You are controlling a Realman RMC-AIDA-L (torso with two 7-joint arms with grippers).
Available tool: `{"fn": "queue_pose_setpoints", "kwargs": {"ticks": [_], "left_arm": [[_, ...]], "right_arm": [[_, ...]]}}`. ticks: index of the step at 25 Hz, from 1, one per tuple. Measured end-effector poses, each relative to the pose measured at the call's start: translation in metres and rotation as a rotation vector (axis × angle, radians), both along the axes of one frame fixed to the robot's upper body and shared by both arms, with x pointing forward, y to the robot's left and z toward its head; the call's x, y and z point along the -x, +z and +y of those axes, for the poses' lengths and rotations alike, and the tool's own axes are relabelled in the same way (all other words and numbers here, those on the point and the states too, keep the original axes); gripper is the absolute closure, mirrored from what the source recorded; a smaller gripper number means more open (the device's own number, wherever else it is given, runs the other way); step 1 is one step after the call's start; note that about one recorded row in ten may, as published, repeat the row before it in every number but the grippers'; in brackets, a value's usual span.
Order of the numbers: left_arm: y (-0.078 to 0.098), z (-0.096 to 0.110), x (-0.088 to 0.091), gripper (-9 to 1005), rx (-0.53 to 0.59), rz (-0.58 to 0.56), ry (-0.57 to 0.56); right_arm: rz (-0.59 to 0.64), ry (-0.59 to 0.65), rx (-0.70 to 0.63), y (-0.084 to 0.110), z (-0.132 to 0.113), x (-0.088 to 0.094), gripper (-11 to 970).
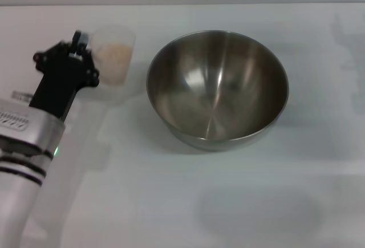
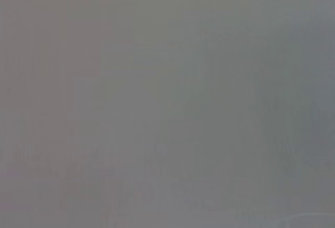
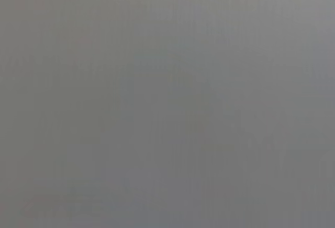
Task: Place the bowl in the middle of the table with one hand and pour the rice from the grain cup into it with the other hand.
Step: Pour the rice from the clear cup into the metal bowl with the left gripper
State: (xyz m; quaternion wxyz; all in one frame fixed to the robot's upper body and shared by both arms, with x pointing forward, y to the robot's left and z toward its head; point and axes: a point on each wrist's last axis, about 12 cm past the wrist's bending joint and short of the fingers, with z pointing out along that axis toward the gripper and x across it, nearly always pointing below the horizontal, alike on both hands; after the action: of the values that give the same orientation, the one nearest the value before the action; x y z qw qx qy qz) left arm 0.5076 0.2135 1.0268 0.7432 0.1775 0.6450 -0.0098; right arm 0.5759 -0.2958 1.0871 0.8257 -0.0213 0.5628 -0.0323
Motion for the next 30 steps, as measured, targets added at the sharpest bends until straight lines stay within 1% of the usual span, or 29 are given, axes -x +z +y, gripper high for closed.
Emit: {"fn": "queue_pose_setpoints", "kwargs": {"ticks": [2,3,4,6,9,12,13,14,15,18,22,23,24,27,28,29,30], "left_arm": [[0.008,-0.006,-0.008,965,-0.078,-0.064,-0.006],[0.017,-0.012,-0.016,965,-0.179,-0.141,-0.008],[0.017,-0.012,-0.016,964,-0.179,-0.141,-0.008],[0.025,-0.019,-0.022,964,-0.301,-0.22,-0.007],[0.033,-0.03,-0.027,963,-0.487,-0.33,-0.011],[0.036,-0.039,-0.026,962,-0.62,-0.413,-0.038],[0.037,-0.044,-0.024,962,-0.708,-0.471,-0.063],[0.037,-0.044,-0.024,961,-0.708,-0.471,-0.063],[0.037,-0.046,-0.023,961,-0.739,-0.493,-0.072],[0.039,-0.055,-0.019,960,-0.868,-0.588,-0.092],[0.039,-0.06,-0.018,959,-0.97,-0.651,-0.098],[0.039,-0.062,-0.017,959,-1.024,-0.682,-0.1],[0.039,-0.062,-0.017,959,-1.024,-0.682,-0.1],[0.039,-0.067,-0.016,958,-1.132,-0.75,-0.099],[0.039,-0.07,-0.015,957,-1.2,-0.79,-0.089],[0.039,-0.07,-0.015,957,-1.2,-0.79,-0.089],[0.039,-0.071,-0.015,957,-1.235,-0.808,-0.082]], "right_arm": [[-0.002,0.001,0.001,0.001,0.0,-0.001,266],[-0.005,0.002,0.003,0.002,0.0,-0.001,266],[-0.005,0.002,0.003,0.002,0.0,-0.001,266],[-0.009,0.004,0.003,0.003,0.001,-0.002,266],[-0.014,0.008,0.004,0.004,0.002,-0.004,267],[-0.015,0.008,0.004,0.004,0.002,-0.004,267],[-0.015,0.009,0.003,0.004,0.002,-0.004,267],[-0.015,0.01,0.002,0.004,0.002,-0.004,267],[-0.015,0.011,0.0,0.004,0.002,-0.004,267],[-0.018,0.016,0.001,0.005,0.004,-0.004,267],[-0.021,0.02,0.002,0.006,0.005,-0.005,267],[-0.024,0.024,0.002,0.007,0.006,-0.006,267],[-0.024,0.024,0.002,0.007,0.006,-0.006,267],[-0.03,0.028,0.006,0.009,0.007,-0.008,267],[-0.032,0.029,0.009,0.009,0.007,-0.009,267],[-0.032,0.029,0.009,0.009,0.007,-0.009,267],[-0.032,0.029,0.01,0.009,0.007,-0.009,267]]}}
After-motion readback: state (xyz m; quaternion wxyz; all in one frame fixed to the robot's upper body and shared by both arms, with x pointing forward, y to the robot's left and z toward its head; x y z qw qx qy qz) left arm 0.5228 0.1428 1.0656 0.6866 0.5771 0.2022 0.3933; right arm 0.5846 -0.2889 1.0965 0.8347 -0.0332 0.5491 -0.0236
